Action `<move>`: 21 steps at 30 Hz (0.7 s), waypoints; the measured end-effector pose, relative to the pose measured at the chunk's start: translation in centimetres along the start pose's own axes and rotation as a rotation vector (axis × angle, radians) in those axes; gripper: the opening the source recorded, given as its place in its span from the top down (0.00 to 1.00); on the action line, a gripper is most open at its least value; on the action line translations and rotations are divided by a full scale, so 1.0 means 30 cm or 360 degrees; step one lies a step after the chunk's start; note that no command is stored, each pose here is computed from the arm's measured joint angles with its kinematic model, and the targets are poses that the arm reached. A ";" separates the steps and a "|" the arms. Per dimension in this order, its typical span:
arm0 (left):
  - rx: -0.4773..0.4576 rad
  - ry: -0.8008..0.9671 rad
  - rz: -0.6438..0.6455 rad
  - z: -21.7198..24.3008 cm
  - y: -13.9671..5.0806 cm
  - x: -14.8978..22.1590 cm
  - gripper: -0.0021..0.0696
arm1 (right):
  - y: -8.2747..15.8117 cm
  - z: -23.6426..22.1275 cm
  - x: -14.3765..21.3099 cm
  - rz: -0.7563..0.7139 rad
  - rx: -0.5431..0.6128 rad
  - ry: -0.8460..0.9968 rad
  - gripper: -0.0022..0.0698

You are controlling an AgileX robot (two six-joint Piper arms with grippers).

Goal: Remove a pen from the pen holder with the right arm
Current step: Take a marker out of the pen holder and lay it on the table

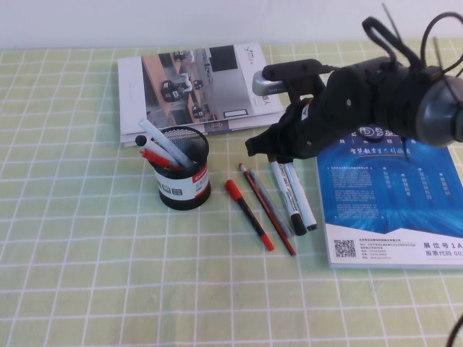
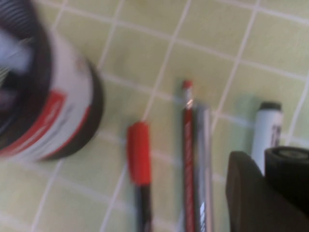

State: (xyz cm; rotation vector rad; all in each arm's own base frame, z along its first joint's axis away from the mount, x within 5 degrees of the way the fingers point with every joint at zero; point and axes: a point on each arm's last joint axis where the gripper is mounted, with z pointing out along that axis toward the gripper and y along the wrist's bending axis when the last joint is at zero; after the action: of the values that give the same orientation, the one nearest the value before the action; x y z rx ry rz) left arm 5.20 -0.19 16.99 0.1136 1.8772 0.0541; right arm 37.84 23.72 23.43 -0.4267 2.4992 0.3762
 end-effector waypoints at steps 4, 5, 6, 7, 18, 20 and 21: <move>0.0000 0.0000 0.0000 0.000 0.000 0.000 0.98 | -0.037 0.066 -0.018 0.0039 0.0020 -0.0025 0.86; 0.0000 0.0000 0.0000 0.000 0.000 0.000 0.98 | -0.046 0.083 -0.019 0.0046 0.0026 -0.0025 0.86; 0.0000 0.0000 0.0000 0.000 0.000 0.000 0.98 | -0.053 0.096 -0.022 0.0051 0.0030 -0.0028 0.86; 0.0000 0.0000 0.0000 0.000 0.000 0.000 0.98 | -0.057 0.106 -0.024 0.0054 0.0032 -0.0033 0.86; 0.0000 0.0000 0.0000 0.000 0.000 0.000 0.98 | -0.089 0.168 -0.018 0.0079 0.0049 -0.0048 0.86; 0.0000 0.0000 0.0000 0.000 0.000 0.000 0.98 | -0.090 0.176 -0.017 0.0079 0.0050 -0.0050 0.86; 0.0000 0.0000 0.0000 0.000 0.000 0.000 0.98 | -0.090 0.180 -0.015 0.0079 0.0050 -0.0051 0.86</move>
State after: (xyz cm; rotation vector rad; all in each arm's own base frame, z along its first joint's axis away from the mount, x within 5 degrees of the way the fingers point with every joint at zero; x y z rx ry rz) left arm 5.20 -0.19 16.99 0.1136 1.8772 0.0541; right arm 41.86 23.26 18.93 -0.3442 2.4850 0.3602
